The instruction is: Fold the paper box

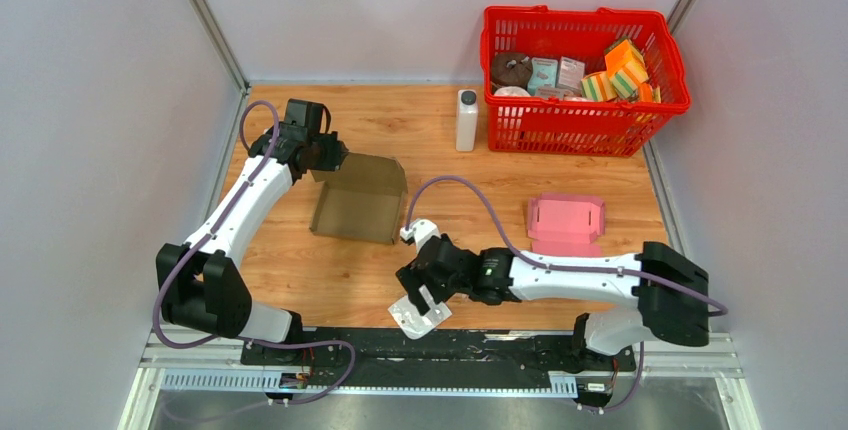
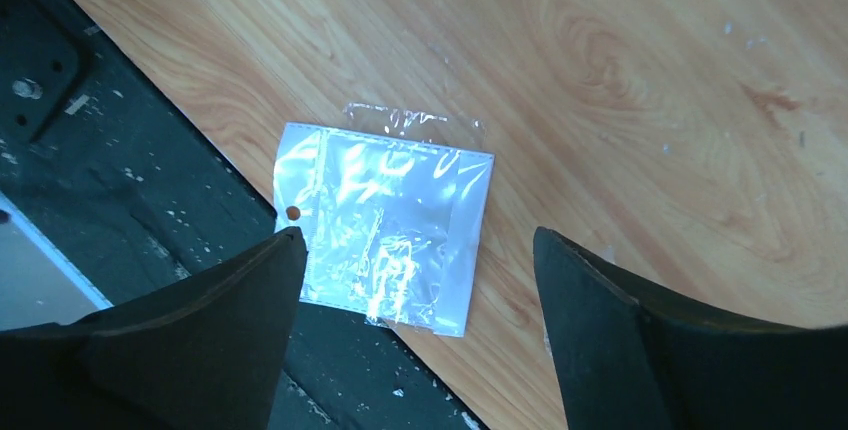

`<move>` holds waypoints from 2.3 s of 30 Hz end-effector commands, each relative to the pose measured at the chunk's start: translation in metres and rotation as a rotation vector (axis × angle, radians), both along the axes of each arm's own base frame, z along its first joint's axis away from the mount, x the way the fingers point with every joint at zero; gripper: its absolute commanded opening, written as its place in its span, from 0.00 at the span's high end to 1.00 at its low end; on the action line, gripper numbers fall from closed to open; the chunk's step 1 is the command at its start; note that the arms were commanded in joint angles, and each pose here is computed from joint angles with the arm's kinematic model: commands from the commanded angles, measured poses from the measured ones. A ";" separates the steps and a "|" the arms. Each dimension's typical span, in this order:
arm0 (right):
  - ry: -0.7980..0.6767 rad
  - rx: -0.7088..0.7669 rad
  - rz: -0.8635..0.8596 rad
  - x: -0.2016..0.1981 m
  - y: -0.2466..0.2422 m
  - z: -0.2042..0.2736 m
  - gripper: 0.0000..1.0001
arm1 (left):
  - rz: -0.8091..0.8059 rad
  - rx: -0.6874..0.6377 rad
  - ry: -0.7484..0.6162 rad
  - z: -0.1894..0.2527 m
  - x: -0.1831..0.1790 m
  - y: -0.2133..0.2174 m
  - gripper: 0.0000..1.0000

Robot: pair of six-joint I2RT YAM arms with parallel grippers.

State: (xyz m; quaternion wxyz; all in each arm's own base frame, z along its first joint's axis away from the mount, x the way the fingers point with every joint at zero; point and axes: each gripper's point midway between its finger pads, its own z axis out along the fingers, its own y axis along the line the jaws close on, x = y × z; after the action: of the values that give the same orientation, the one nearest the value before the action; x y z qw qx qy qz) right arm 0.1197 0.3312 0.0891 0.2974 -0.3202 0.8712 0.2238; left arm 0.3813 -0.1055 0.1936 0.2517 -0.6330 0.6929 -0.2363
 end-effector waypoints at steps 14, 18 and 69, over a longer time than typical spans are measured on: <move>0.009 -0.386 0.086 -0.019 0.003 -0.079 0.24 | 0.026 -0.014 -0.026 0.010 -0.002 0.004 1.00; -0.043 -0.361 0.054 -0.012 0.000 -0.067 0.38 | 0.029 -0.017 -0.026 0.009 -0.001 0.004 1.00; -0.644 0.148 -0.227 0.219 0.041 0.103 0.15 | 0.043 -0.074 -0.031 0.010 0.000 -0.001 1.00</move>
State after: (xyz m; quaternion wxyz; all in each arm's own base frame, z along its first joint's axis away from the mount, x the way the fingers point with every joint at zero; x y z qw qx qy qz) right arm 0.3680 0.3711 0.1429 0.5438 -0.2410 0.7941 0.1247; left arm 0.3827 -0.1085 0.1933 0.2371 -0.6526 0.6749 -0.2497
